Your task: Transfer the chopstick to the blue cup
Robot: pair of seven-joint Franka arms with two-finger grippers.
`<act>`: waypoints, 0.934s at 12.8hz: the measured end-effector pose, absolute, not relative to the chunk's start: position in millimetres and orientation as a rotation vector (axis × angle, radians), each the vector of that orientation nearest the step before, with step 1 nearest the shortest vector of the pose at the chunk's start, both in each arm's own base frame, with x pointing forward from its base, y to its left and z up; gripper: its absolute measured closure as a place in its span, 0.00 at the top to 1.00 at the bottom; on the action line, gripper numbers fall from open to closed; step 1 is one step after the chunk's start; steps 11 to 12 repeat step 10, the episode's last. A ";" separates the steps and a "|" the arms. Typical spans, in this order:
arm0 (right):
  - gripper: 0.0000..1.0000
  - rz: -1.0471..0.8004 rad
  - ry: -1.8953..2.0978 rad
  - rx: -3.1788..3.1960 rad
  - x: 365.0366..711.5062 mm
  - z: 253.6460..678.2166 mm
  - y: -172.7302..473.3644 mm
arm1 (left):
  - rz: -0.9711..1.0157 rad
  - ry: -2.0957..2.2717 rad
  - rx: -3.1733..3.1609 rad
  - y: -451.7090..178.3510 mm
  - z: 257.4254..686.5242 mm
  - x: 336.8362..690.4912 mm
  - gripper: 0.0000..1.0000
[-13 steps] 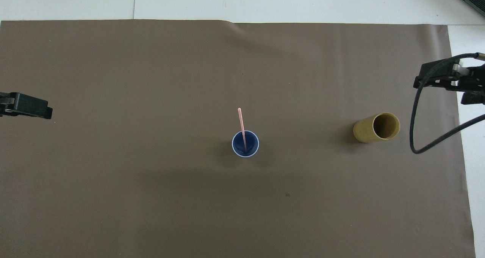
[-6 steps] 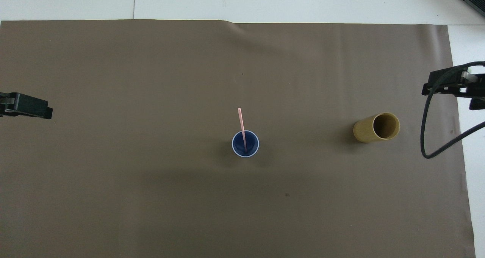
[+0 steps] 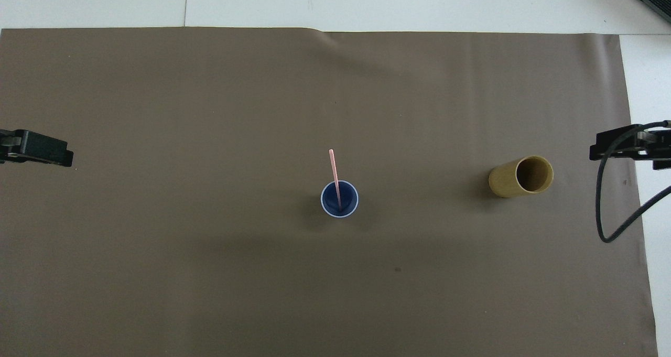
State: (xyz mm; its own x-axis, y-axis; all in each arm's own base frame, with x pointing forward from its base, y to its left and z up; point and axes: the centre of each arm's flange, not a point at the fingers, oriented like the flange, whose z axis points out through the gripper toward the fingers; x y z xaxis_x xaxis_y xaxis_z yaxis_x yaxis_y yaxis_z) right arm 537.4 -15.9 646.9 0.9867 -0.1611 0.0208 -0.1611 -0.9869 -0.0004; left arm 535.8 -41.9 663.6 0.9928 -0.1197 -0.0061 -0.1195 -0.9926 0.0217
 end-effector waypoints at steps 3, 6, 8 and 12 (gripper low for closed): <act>1.00 -0.023 -0.248 3.109 531.3 651.1 -17.2 | -0.012 -0.187 3.115 -41.9 663.6 535.8 1.00; 1.00 -0.015 -0.242 3.103 532.5 655.3 -16.0 | -0.013 -0.187 3.115 -41.9 663.6 535.7 1.00; 1.00 -0.018 -0.242 3.103 532.9 655.0 -16.0 | -0.013 -0.187 3.115 -41.9 663.6 535.7 1.00; 1.00 -0.013 -0.242 3.110 532.9 656.8 -14.8 | -0.012 -0.187 3.115 -41.9 663.7 535.6 1.00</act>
